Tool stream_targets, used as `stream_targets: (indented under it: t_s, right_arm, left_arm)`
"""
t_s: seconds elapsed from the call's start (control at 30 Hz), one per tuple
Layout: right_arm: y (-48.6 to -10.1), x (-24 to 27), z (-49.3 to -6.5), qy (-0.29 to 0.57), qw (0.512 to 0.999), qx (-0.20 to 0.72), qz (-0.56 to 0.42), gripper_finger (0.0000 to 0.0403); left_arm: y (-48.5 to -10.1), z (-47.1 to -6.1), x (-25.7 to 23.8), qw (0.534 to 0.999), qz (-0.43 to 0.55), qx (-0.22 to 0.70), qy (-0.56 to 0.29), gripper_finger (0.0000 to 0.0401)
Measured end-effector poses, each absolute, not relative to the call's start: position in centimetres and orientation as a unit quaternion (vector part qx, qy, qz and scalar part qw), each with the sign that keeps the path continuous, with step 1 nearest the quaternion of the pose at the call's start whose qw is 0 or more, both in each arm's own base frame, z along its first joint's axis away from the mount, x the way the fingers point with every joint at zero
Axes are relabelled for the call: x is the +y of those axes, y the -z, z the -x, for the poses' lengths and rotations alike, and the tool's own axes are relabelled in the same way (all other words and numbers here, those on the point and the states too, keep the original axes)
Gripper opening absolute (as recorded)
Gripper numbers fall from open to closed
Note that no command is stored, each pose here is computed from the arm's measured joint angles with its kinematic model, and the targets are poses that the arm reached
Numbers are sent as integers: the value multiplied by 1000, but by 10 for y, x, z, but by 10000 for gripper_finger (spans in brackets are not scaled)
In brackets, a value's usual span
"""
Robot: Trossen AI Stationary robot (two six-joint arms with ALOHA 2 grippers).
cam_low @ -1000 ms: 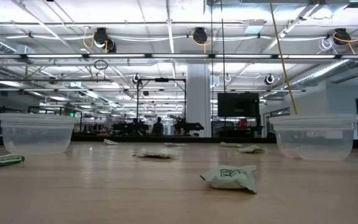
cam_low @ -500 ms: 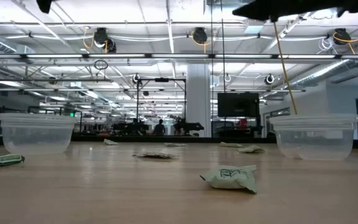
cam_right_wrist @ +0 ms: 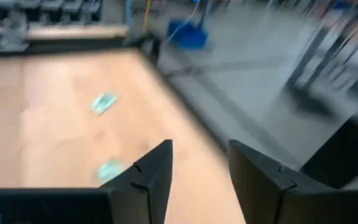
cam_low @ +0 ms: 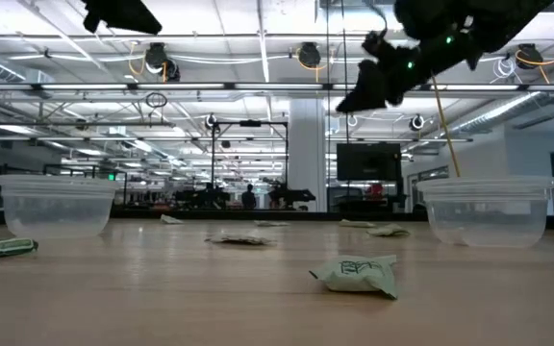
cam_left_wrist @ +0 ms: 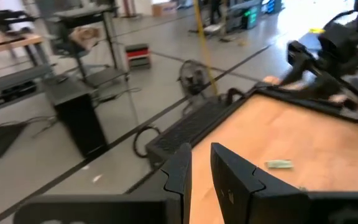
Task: Pick and place Stevia / Truvia into bins
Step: Put the light green stevia packet into the right transparent container
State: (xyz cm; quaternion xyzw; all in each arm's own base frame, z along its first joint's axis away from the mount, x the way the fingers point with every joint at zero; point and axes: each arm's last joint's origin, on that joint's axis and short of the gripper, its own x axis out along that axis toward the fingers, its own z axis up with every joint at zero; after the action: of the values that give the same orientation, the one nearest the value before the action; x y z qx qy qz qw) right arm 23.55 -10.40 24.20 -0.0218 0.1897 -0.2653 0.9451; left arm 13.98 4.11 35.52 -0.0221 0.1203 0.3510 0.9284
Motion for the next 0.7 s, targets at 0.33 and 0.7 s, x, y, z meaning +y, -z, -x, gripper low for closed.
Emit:
stream_targets:
  t_s: [0.33, 0.7]
  right_arm:
    - [-170, -113, -255, 244, 905, 345, -43, 139]
    - [-133, -114, -262, 238, 880, 406, -63, 141]
  left_arm:
    - [-349, -151, 54, 913, 20, 147, -380, 67]
    - [-349, -151, 54, 919, 23, 147, -366, 67]
